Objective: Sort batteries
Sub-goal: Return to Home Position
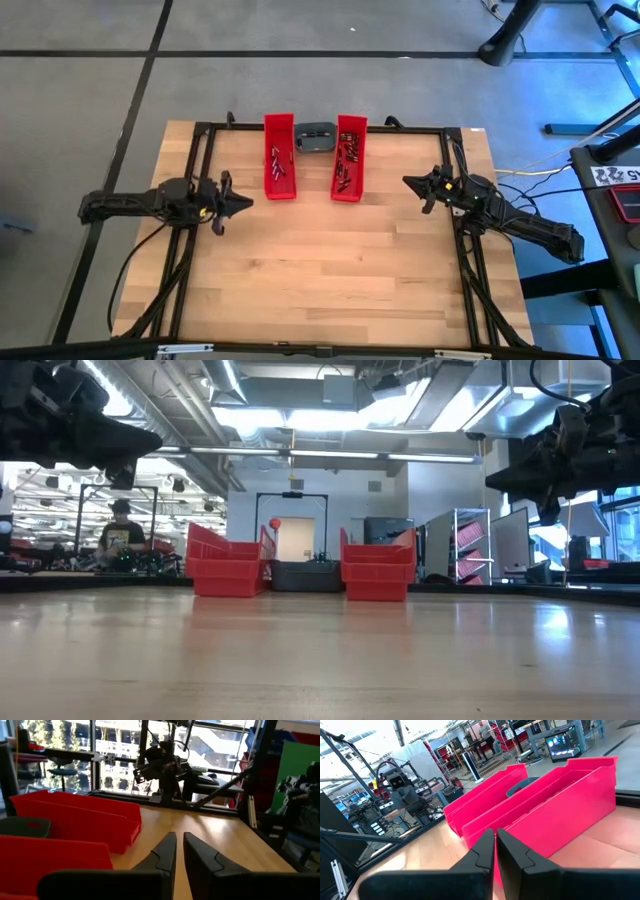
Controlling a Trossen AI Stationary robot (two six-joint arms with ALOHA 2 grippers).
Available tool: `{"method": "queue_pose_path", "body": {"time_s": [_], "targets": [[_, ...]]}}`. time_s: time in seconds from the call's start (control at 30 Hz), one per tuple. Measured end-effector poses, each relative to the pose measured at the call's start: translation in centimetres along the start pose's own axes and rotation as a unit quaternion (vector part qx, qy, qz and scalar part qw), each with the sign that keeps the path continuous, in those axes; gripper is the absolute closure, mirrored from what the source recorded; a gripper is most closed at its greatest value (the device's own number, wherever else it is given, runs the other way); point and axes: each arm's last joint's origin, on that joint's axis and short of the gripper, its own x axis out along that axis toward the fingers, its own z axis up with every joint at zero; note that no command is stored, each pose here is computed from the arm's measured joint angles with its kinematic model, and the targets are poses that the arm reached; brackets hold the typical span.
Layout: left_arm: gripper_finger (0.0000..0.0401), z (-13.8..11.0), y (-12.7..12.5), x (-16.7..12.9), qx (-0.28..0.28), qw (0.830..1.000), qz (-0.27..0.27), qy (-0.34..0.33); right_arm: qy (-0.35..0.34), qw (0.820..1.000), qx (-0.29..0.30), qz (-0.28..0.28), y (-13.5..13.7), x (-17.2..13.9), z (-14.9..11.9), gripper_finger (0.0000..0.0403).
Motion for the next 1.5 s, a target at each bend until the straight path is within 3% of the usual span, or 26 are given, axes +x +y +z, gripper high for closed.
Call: {"method": "queue_pose_path", "body": {"time_s": [0.27,1.2,1.37,1.5], "targets": [[0.0381,0.0,0.0,0.0,0.021,1.000,-0.002,0.000,0.000,1.000,0.000,0.001,0.0,0.0,0.0,0.0381],[0.0381,0.0,0.0,0.0,0.019,1.000,-0.003,0.002,-0.003,1.000,0.000,0.016,0.4,-0.1,0.0,0.0381],[0.0381,0.0,0.0,0.0,0.019,1.000,-0.003,0.002,0.000,0.987,-0.134,0.091,2.0,-0.5,-0.5,0.0381],[0.0381,-0.1,0.0,0.0,0.019,1.000,-0.004,0.004,0.022,0.960,-0.213,0.179,3.3,-1.0,-1.3,0.0381]]}}
